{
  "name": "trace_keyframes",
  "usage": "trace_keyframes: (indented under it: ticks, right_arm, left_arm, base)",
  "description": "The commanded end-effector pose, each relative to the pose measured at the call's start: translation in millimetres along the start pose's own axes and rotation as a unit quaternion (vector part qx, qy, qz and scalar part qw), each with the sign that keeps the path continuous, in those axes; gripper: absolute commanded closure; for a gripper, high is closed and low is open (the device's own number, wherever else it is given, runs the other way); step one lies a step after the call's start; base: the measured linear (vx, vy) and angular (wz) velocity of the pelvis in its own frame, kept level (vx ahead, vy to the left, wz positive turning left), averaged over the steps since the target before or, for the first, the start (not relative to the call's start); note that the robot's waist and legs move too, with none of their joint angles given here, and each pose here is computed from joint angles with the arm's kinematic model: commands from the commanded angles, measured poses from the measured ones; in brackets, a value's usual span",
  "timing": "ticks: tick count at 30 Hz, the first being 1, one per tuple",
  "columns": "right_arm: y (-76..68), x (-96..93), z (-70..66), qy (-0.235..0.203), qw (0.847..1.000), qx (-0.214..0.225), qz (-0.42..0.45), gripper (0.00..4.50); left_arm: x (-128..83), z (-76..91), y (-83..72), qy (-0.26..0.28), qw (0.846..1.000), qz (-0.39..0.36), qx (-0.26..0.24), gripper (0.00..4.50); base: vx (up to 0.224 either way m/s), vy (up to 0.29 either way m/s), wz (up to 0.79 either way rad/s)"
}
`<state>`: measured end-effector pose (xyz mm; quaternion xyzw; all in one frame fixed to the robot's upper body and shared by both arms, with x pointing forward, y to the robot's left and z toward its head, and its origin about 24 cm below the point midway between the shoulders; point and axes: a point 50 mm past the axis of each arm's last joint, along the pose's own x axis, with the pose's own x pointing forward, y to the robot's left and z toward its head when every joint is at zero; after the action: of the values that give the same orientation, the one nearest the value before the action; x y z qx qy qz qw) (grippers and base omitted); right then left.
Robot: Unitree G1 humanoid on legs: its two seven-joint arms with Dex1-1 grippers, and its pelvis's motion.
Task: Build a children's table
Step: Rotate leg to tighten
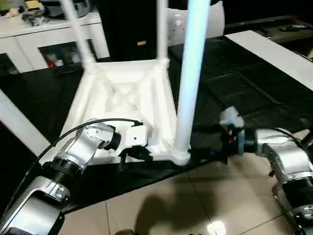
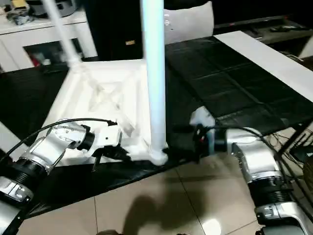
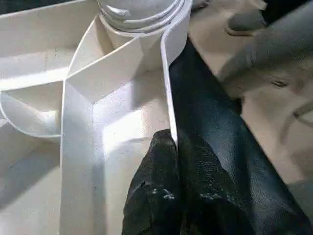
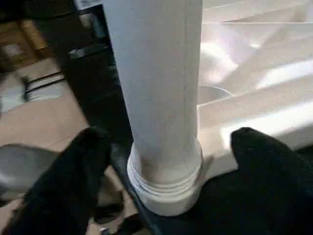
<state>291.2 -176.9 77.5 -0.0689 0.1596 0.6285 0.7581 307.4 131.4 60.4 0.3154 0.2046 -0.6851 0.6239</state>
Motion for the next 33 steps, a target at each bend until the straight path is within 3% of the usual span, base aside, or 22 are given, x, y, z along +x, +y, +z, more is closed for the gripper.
trace_keyframes:
  ticks: [1,15,22,29,33]
  right_arm:
    - [0.0,3.3,8.5,-0.008,1.0,-0.01,0.025,0.59]
    - [4.7,17.7,6.7,-0.006,0.996,0.008,0.09,1.76]
    - [8.6,20.9,5.6,-0.019,0.994,0.035,0.103,2.41]
    - [-8.7,46.3,12.3,-0.039,0.996,0.061,-0.053,2.52]
    - [-25.0,63.1,16.4,-0.045,0.978,0.097,-0.178,2.53]
  left_arm:
    - [7.9,4.9,-5.4,0.016,0.997,-0.06,0.035,4.5]
    - [10.3,7.6,-4.2,0.014,0.996,-0.076,0.049,4.5]
    - [11.3,6.5,-9.5,-0.005,0.996,-0.086,0.025,4.5]
    - [17.9,13.1,-4.2,-0.063,0.995,-0.016,-0.078,4.5]
    - [23.2,18.4,5.8,-0.086,0.983,0.067,-0.148,4.5]
  base:
    - [0.0,0.0,0.0]
    - [0.0,0.0,0.0]
    - [0.0,0.0,0.0]
    - [0.0,0.0,0.0]
    - [0.0,0.0,0.0]
